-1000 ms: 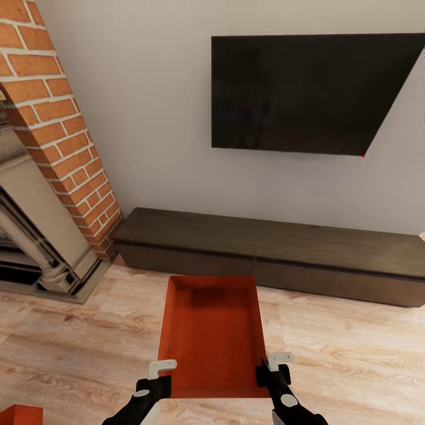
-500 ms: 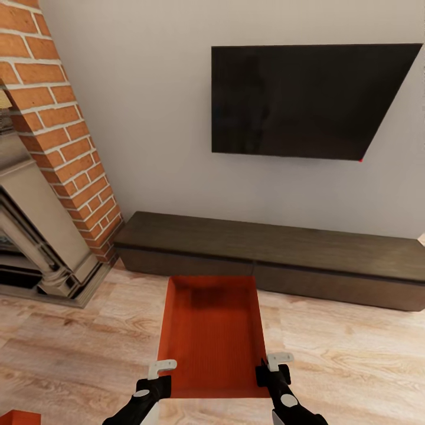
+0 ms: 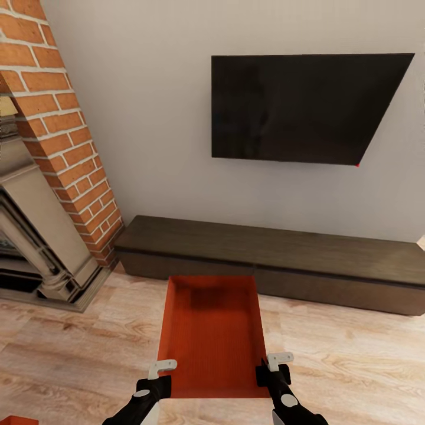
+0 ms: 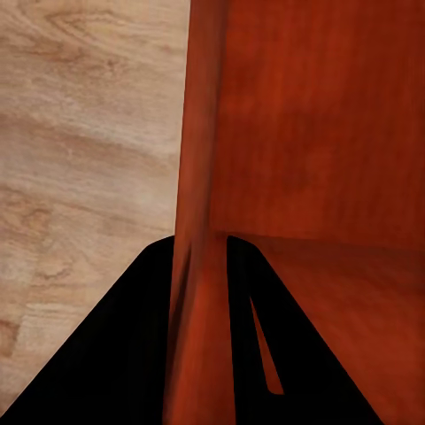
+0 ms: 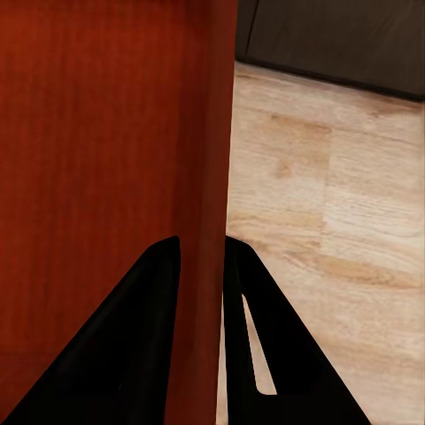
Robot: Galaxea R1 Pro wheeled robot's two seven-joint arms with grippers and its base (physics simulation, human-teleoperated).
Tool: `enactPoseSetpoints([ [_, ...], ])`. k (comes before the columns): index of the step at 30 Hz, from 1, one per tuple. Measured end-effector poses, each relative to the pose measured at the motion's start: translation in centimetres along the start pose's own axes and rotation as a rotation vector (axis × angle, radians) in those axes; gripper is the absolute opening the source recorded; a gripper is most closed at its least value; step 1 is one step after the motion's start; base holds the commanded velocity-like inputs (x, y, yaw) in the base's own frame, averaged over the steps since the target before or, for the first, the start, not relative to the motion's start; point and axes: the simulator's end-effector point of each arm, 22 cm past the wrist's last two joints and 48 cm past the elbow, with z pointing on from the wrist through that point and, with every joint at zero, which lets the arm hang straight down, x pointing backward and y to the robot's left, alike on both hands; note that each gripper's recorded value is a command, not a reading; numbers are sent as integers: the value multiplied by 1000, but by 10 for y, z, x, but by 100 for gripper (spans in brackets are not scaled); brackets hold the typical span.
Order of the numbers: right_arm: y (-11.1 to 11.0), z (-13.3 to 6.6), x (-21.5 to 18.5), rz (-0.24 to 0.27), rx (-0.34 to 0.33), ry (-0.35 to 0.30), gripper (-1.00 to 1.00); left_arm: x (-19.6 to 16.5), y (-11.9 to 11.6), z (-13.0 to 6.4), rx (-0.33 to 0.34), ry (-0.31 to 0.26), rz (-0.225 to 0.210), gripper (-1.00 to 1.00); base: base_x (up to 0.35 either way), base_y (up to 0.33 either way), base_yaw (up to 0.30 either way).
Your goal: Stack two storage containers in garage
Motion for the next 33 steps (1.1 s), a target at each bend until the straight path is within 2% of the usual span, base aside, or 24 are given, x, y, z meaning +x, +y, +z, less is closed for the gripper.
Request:
enactPoseSetpoints([
  [33, 0, -1, -6, -1, 0, -11, -100, -5, 0, -2, 1, -11, -3, -100, 0, 0, 0],
])
